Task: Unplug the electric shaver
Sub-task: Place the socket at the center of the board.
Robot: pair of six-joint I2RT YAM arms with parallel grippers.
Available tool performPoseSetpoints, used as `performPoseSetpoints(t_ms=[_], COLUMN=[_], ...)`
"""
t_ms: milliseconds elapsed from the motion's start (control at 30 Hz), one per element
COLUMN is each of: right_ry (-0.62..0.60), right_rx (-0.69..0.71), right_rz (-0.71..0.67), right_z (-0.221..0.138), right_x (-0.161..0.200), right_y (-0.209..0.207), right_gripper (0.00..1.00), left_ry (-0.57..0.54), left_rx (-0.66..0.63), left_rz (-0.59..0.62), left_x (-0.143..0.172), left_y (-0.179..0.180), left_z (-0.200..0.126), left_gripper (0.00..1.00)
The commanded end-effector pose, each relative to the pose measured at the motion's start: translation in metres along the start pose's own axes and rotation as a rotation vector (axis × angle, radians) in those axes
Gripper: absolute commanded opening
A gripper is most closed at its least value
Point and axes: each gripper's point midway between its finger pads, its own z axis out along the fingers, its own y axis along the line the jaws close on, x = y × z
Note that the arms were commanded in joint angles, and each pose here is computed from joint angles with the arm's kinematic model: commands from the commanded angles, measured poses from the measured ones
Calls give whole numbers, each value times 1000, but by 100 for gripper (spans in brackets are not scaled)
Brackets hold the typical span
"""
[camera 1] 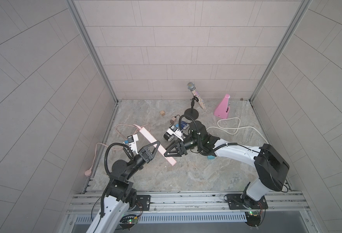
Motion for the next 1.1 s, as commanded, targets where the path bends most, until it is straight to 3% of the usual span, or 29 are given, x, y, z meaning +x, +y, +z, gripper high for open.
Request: performPoseSetpoints(t_ms=[0, 167, 433, 467, 500, 600, 700, 1067], right_ry=[-55, -97, -169, -160, -152, -83, -38, 208], right_rx=[-4, 104, 246, 299, 377, 591, 713, 874], right_rz=[-78, -73, -76, -69, -69, -73, -37, -82], right_z=[1, -7, -15, -15, -18, -19, -15, 70], right_x=[-17, -36, -80, -82, -84, -76, -68, -23], right_y=[5, -10, -24, -33, -44, -78, -107, -170], right_gripper=[30, 23, 19, 18, 17, 15, 14, 13], left_ry=[2, 8, 26, 31, 39, 38, 38, 32], left_rx=[33, -37, -178, -203, -242, -307, -363, -396], left_rz=[0, 4, 50, 59, 65, 135, 180, 214], left_x=[-1, 6, 14, 14, 16, 9, 4, 1], left_y=[-12, 3, 20, 22, 28, 21, 19, 16], left_z=[-2, -11, -29, -32, -34, -42, -49, -56], left_gripper=[47, 64, 80, 93, 95, 96, 96, 95])
